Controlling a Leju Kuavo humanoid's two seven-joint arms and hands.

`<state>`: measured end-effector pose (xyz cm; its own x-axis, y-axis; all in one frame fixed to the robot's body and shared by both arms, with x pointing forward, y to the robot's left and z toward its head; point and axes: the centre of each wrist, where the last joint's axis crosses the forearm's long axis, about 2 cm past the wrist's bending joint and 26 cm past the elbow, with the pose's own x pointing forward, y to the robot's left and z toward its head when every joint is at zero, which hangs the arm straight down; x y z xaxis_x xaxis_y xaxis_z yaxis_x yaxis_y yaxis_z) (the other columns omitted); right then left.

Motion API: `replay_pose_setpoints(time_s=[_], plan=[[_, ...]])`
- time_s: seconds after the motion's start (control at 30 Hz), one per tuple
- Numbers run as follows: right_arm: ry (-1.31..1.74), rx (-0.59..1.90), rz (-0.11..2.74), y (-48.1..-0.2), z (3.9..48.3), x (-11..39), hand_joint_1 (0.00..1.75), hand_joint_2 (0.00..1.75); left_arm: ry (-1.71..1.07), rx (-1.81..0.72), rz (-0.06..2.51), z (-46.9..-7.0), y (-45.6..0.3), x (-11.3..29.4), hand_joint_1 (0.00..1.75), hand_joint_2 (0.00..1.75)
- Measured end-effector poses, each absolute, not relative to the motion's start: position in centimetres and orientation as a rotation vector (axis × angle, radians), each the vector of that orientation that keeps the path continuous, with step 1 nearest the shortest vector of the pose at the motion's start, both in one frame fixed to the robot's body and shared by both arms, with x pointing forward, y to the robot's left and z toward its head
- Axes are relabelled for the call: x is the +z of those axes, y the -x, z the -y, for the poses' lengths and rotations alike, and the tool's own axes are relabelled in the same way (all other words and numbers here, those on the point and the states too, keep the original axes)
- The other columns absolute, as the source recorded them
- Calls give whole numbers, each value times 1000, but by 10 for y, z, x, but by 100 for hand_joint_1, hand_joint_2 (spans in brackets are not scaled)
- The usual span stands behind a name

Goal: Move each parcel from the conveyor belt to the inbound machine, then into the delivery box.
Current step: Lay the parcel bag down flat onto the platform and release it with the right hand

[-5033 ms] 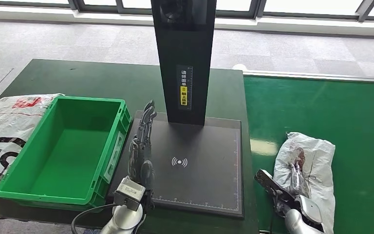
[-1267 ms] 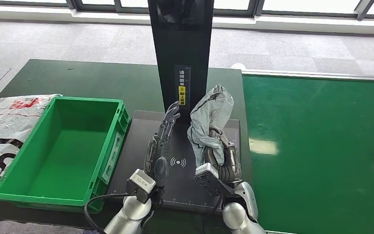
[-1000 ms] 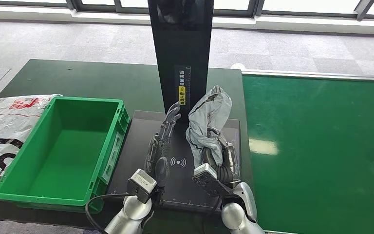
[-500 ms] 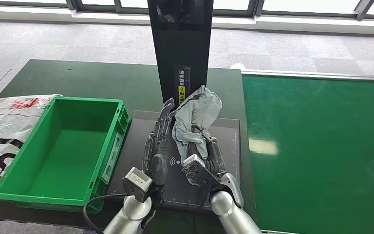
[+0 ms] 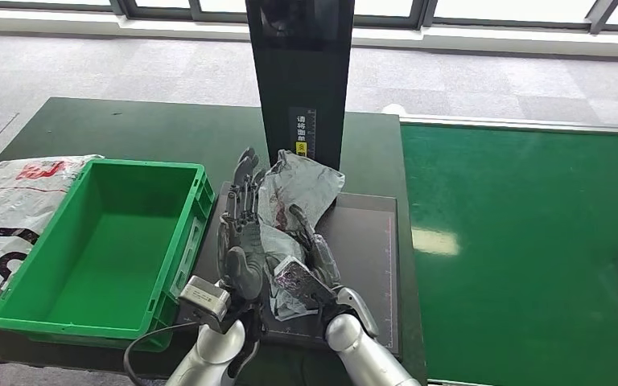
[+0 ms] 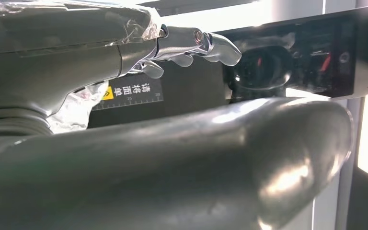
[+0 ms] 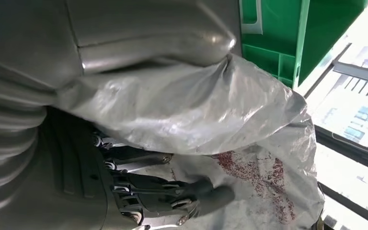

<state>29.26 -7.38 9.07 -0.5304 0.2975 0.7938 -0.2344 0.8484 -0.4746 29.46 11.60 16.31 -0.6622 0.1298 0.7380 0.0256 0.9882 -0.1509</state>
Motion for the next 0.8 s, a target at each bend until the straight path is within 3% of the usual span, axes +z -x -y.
replay_pose_setpoints(time_s=[0.57,0.8], plan=[[28,655,2028,-287,74,95,0,175,170,231,2280,-117,-294,167,0,0],[123,542,2195,-278,87,116,0,175,57,233,2290,-122,-291,165,0,0]])
